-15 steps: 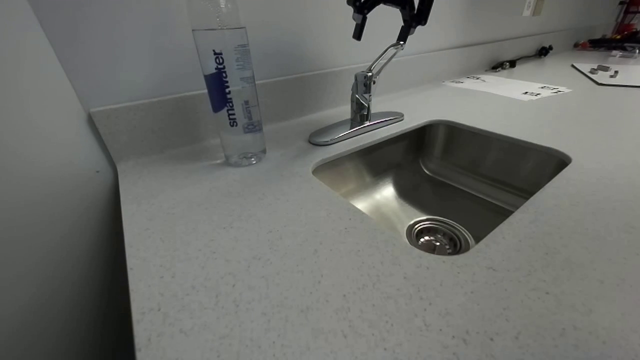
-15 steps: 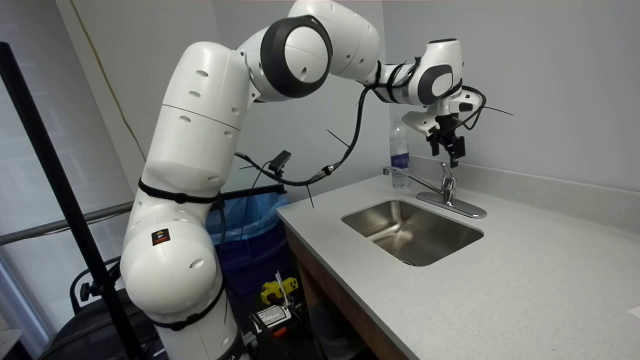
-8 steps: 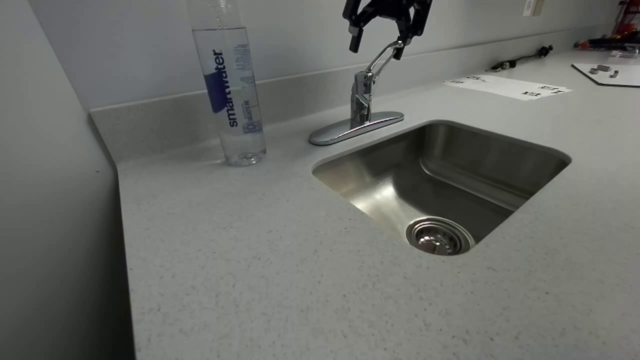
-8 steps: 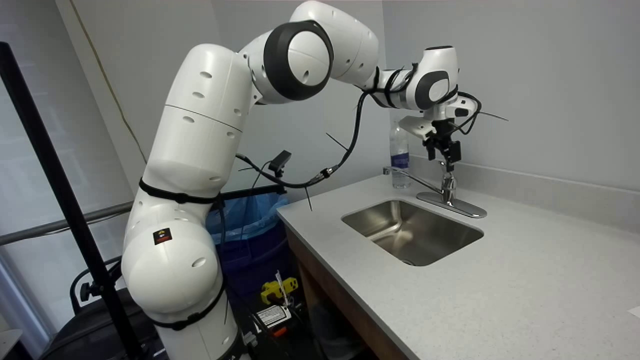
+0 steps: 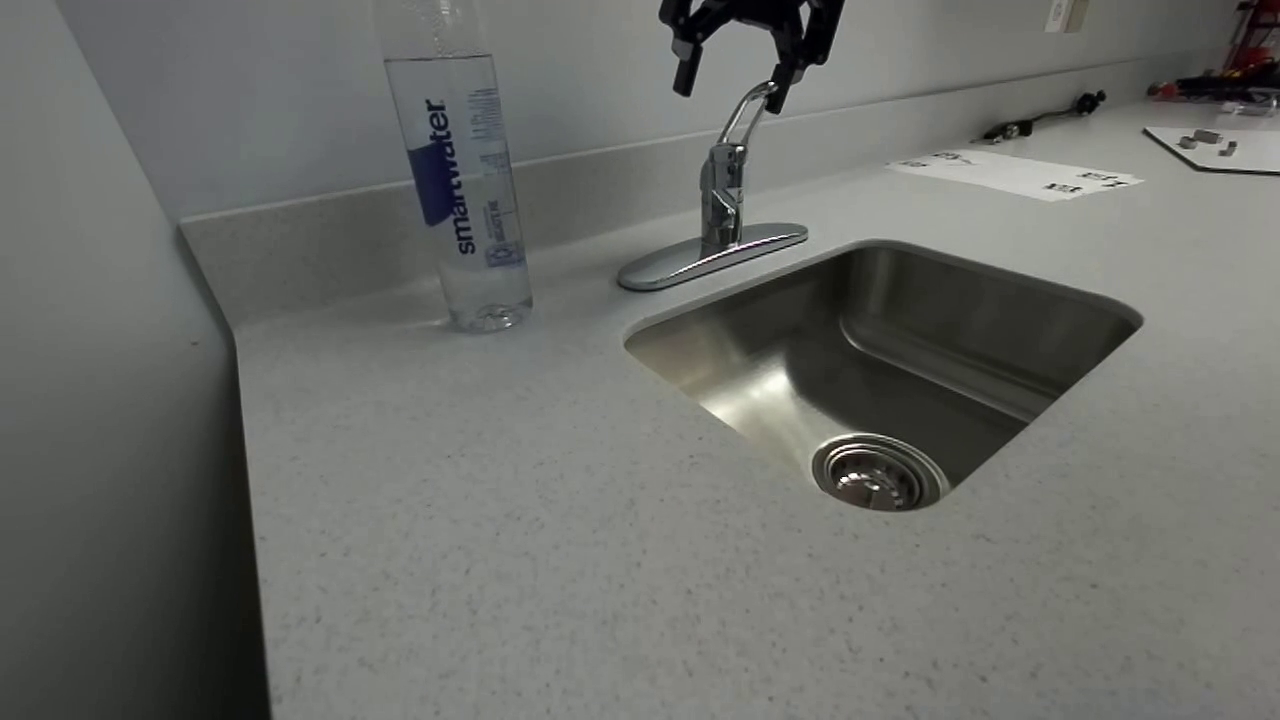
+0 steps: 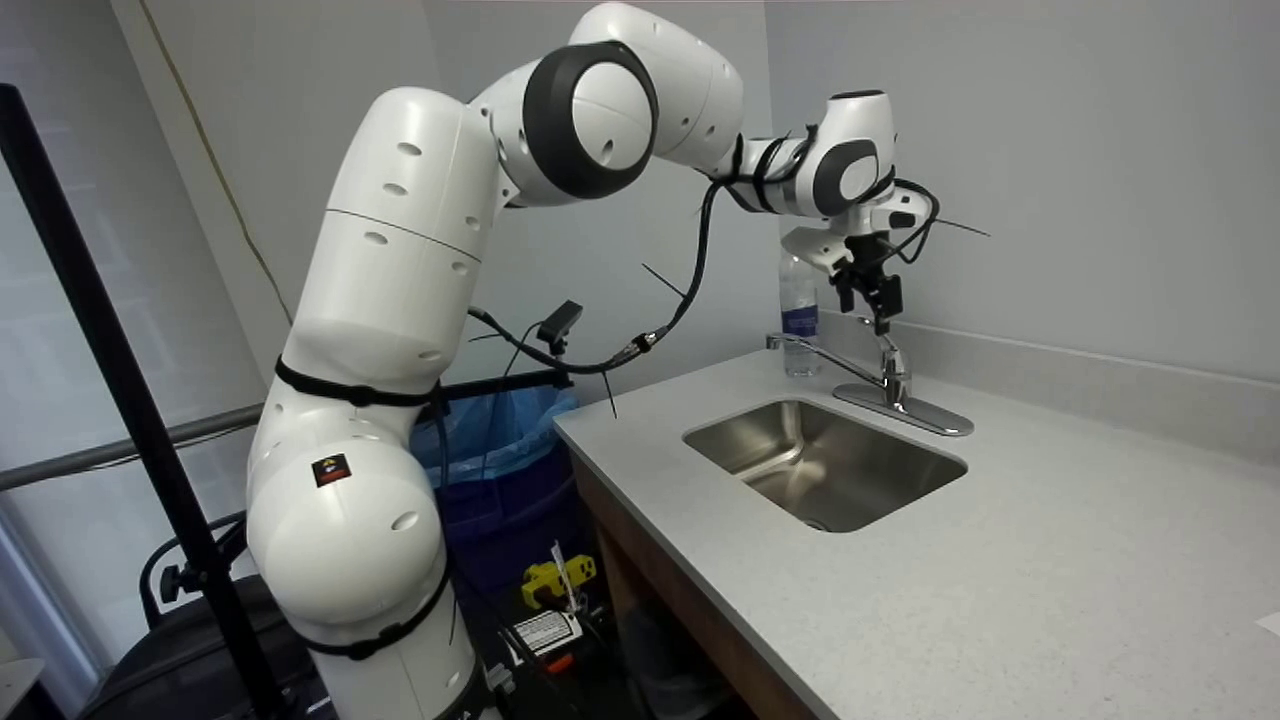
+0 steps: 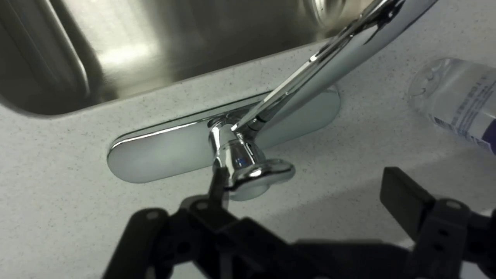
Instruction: Move the tap handle to the left
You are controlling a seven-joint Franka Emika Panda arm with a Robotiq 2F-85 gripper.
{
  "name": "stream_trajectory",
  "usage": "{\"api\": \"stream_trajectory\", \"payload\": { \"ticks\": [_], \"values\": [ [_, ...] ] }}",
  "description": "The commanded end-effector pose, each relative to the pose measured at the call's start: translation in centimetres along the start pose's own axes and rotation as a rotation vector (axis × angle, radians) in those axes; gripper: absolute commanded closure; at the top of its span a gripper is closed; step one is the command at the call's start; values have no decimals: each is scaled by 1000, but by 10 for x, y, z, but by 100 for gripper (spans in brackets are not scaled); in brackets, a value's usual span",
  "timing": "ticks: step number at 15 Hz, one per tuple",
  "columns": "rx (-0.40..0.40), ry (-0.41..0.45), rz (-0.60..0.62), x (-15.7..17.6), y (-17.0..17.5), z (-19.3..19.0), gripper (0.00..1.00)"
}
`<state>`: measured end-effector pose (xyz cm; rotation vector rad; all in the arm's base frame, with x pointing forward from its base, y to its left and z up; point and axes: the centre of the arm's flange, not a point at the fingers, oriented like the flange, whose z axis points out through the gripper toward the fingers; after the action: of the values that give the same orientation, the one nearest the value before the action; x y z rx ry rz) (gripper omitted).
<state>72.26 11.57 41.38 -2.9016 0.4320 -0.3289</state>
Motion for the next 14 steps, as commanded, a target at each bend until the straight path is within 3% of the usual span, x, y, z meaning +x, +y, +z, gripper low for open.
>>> {"api": "stream_trajectory", "payload": {
  "ticks": [1,9,14],
  "values": [
    [39,56,15,-22,-20,-11,0],
    [60,112,-12,-44,-32,-14,0],
    [45,124,-19,-41,-15,-23,0]
  ]
}}
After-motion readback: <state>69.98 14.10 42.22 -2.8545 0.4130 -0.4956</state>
